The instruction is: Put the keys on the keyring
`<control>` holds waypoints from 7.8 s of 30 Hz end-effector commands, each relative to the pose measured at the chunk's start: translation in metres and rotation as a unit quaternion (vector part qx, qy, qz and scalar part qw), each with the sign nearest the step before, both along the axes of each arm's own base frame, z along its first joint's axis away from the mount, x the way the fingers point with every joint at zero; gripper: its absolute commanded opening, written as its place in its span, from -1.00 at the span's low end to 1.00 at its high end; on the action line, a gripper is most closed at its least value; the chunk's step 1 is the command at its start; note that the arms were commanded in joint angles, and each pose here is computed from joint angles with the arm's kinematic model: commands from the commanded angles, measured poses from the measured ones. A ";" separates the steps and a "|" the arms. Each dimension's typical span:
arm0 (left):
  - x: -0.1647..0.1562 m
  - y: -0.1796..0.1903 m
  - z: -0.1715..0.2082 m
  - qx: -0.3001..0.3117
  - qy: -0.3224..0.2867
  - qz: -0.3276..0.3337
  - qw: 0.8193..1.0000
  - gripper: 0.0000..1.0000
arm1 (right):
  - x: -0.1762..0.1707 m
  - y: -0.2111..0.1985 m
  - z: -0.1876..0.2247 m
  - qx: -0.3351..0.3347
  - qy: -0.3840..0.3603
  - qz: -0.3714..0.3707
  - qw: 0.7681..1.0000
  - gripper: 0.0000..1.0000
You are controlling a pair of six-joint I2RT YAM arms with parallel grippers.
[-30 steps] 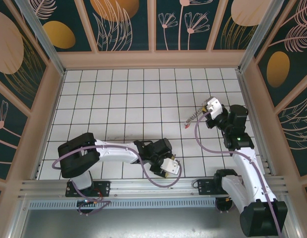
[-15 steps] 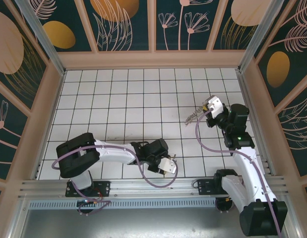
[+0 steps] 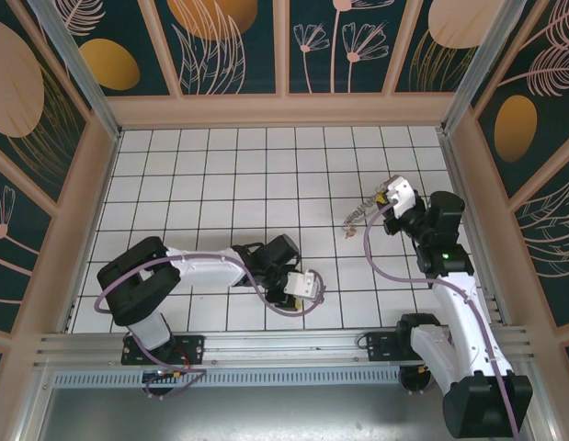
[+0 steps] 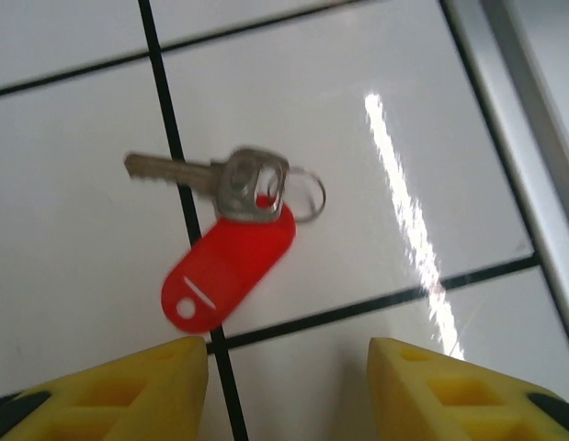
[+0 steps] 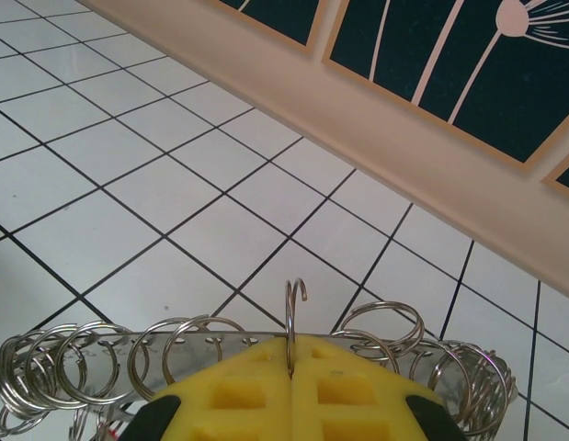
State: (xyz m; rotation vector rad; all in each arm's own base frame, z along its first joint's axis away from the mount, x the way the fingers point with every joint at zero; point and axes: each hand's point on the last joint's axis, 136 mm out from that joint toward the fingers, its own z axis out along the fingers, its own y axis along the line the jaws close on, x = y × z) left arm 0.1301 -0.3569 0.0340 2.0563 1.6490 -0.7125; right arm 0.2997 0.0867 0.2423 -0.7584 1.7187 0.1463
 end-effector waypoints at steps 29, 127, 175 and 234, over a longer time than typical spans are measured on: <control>0.064 0.006 -0.029 0.085 -0.109 0.155 0.978 0.00 | -0.007 -0.004 0.031 0.012 -0.044 0.003 0.999 -1.00; 0.047 0.037 0.002 0.079 -0.168 -0.027 0.982 -0.27 | -0.015 -0.004 0.030 0.013 -0.060 0.006 0.998 -1.00; 0.052 0.024 -0.013 0.083 -0.204 -0.119 0.968 -0.63 | -0.016 -0.006 0.033 0.009 -0.067 0.001 0.998 -1.00; 0.070 0.018 -0.015 0.093 -0.228 -0.097 0.964 -0.59 | -0.019 -0.007 0.033 0.005 -0.068 -0.005 0.998 -1.00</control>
